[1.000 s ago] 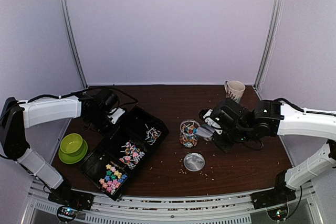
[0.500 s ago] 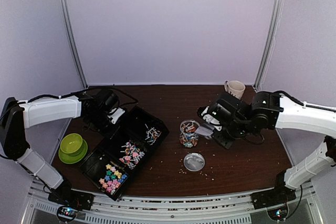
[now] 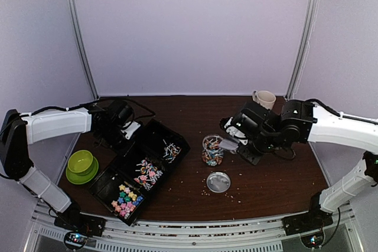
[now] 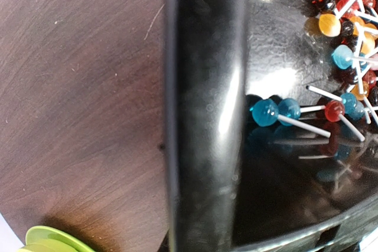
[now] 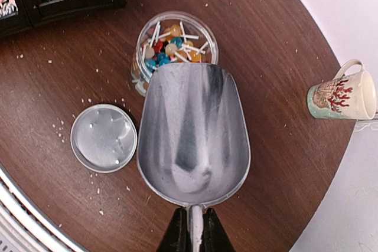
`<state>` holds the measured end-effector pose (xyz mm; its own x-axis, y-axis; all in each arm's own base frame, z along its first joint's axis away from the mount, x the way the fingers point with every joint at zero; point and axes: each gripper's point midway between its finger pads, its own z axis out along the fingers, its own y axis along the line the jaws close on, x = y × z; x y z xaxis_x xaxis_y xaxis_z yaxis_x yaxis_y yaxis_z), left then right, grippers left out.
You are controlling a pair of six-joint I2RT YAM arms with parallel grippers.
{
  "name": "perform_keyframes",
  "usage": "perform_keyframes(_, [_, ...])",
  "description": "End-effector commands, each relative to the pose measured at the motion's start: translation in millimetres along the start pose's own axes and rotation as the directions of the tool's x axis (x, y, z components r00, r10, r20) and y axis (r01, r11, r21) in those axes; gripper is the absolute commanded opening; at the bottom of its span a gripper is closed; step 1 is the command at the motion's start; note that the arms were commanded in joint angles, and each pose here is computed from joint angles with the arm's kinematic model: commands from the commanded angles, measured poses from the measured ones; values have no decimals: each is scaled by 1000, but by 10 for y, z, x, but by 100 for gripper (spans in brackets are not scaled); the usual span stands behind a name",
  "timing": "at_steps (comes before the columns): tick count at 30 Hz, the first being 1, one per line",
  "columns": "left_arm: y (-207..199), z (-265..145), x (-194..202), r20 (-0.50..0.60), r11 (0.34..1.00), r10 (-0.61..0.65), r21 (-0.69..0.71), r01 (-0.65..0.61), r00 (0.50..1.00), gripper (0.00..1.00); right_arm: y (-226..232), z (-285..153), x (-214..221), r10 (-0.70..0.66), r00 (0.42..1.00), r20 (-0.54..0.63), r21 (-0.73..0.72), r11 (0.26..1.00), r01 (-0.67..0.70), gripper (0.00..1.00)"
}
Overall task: Pack the candies
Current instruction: Place the plate at the center of the board.
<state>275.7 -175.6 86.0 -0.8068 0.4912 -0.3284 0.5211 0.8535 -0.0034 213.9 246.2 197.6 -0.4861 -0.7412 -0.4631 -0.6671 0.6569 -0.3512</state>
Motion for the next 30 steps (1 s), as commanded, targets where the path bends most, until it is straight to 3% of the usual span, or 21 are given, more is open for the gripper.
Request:
perform_keyframes(1, [-6, -195, -309, 111, 1000, -28, 17, 26, 993, 0, -166, -106, -263, 84, 980, 182, 55, 994, -95, 0])
perform_keyframes(14, [87, -123, -308, 87, 999, -40, 2, 40, 995, 0, -706, -154, -335, 311, 851, 424, 112, 914, -389, 0])
perform_keyframes(24, [217, -175, -450, 70, 998, -61, -9, 62, 996, 0, -889, 135, -140, 426, 778, 462, 81, 853, -515, 0])
perform_keyframes(30, [243, -196, -673, 74, 998, -60, -11, 61, 995, 0, -952, 395, -39, 453, 772, 446, 90, 836, -542, 0])
